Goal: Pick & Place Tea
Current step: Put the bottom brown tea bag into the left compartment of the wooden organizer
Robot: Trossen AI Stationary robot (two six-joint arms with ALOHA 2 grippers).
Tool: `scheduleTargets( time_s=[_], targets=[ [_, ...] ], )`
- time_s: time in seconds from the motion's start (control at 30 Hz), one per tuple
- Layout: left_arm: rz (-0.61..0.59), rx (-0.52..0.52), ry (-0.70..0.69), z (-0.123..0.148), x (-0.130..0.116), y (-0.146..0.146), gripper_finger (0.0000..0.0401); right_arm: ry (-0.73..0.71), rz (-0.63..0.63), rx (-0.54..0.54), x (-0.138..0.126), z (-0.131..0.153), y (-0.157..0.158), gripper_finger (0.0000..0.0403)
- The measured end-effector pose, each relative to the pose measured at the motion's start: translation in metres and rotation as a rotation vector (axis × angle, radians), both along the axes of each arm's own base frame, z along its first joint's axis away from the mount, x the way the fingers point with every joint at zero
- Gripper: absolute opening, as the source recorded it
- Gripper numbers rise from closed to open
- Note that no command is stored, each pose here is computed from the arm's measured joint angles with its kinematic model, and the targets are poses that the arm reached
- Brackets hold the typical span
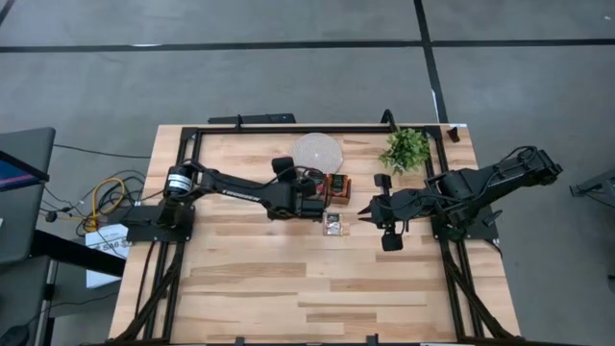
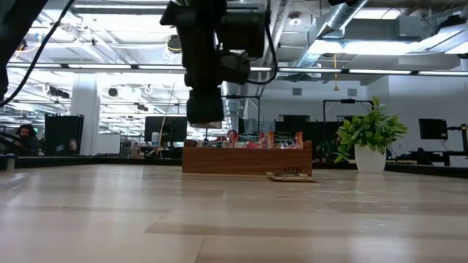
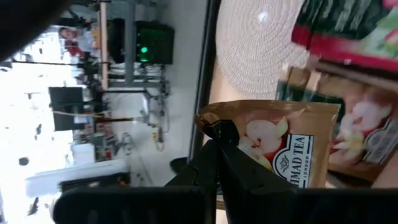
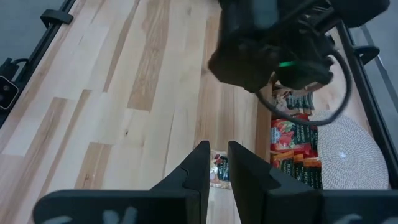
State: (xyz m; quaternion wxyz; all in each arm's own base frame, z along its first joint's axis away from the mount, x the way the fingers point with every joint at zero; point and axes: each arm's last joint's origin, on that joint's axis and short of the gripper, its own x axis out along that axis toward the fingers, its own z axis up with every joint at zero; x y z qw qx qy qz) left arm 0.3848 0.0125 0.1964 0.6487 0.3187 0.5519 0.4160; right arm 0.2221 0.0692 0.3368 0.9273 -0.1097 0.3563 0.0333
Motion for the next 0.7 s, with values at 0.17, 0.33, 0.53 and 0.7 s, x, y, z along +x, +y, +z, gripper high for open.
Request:
scheduleTargets(
  time_s=[0.17,0.33,0.53,0.7],
  targets=[
    [-0.048,-0.047,-0.008,0.004,0.006,0.001,0.0000,0.000,0.000,0.000,0.000,0.000,0.000,0.0049],
    [-0.086,-0.070,-0.006,0.000,0.009,0.000,0.0000,0.001,0.000,0.000,0.000,0.000,0.000,0.0049],
    [-0.088,-0.021,0.031,-0.015,0.003,0.001,0.0000,0.000,0.000,0.000,0.000,0.000,0.000,0.0049],
    [-0.093,-0.015,0.038,-0.022,0.000,-0.001,0.0000,0.000,0.000,0.000,0.000,0.000,0.000,0.0049]
  ],
)
